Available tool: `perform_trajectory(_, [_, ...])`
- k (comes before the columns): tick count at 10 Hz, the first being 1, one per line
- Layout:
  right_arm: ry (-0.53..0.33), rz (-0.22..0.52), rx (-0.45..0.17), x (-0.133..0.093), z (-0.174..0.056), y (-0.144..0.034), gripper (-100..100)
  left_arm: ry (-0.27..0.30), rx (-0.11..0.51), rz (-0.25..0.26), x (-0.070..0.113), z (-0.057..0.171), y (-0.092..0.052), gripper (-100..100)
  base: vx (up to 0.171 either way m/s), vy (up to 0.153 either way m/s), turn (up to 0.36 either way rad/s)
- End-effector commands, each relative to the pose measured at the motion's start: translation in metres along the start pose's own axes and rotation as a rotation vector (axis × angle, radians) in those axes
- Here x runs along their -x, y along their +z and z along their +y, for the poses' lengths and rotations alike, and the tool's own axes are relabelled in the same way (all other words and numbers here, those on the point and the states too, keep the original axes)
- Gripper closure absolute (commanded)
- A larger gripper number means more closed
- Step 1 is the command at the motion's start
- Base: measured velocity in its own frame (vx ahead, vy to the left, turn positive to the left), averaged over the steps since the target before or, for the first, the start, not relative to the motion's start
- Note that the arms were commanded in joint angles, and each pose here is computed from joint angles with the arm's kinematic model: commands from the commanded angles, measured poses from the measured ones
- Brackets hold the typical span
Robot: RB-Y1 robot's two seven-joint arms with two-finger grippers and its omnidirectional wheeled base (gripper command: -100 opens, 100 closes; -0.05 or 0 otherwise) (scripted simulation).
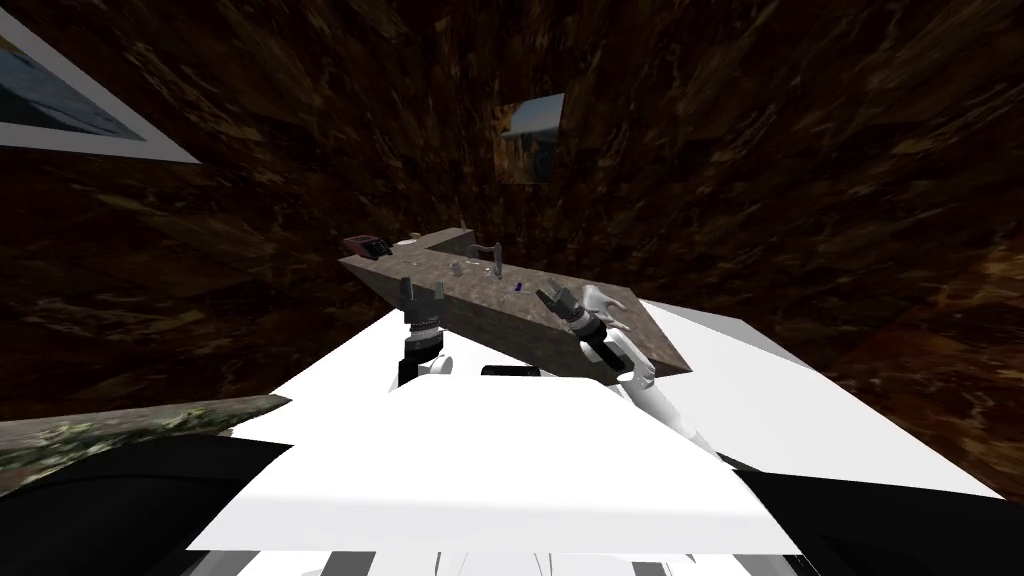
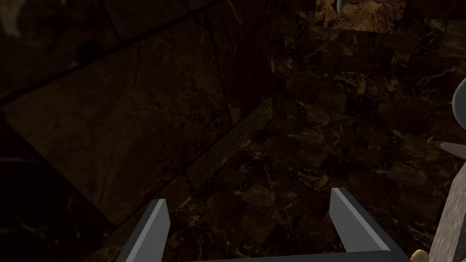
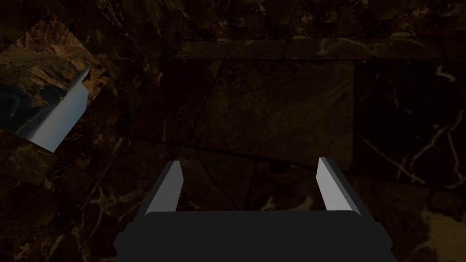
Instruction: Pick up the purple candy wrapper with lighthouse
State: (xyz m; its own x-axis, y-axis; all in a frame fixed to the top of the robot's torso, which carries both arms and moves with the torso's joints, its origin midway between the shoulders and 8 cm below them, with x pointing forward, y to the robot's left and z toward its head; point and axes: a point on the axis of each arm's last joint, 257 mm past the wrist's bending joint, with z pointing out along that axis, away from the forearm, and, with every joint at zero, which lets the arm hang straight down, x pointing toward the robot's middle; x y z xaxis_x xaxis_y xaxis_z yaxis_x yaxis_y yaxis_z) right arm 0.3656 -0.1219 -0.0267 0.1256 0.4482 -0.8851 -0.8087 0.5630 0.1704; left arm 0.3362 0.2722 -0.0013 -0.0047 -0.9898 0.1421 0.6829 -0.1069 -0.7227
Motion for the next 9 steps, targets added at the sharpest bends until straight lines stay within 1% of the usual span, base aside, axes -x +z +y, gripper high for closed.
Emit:
perform_trajectory(1, [-0.034,0.042,0.023,-0.010,0.001,-0.002,-100,0.000,0.000,0.000,0.000,0.000,0.000,0,-0.032,-0.097,0.201])
perform_trajectory(2, [-0.088,0.107,0.059,-0.026,0.002,-0.005,-100,0.000,0.000,0.000,0.000,0.000,0.000,0,-0.029,-0.093,0.326])
perform_trajectory(3, [-0.095,0.119,0.063,-0.028,0.002,-0.006,-100,0.000,0.000,0.000,0.000,0.000,0.000,0,-0.015,-0.085,0.224])
perform_trajectory(4, [-0.145,0.182,0.096,-0.044,0.000,-0.011,-100,0.000,0.000,0.000,0.000,0.000,0.000,0,-0.019,-0.100,0.352])
perform_trajectory(5, [-0.156,0.199,0.101,-0.046,-0.001,-0.013,-100,0.000,0.000,0.000,0.000,0.000,0.000,0,-0.021,-0.095,0.186])
perform_trajectory(6, [-0.203,0.262,0.132,-0.062,-0.004,-0.020,-100,0.000,0.000,0.000,0.000,0.000,0.000,0,-0.038,-0.095,0.304])
perform_trajectory(7, [-0.216,0.282,0.138,-0.064,-0.005,-0.023,-100,0.000,0.000,0.000,0.000,0.000,0.000,0,-0.039,-0.065,0.296])
perform_trajectory(8, [-0.260,0.347,0.166,-0.081,-0.011,-0.032,-100,0.000,0.000,0.000,0.000,0.000,0.000,0,-0.032,-0.062,0.387])
perform_trajectory(9, [-0.276,0.369,0.173,-0.083,-0.013,-0.036,-100,0.000,0.000,0.000,0.000,0.000,0.000,0,-0.024,-0.058,0.234])
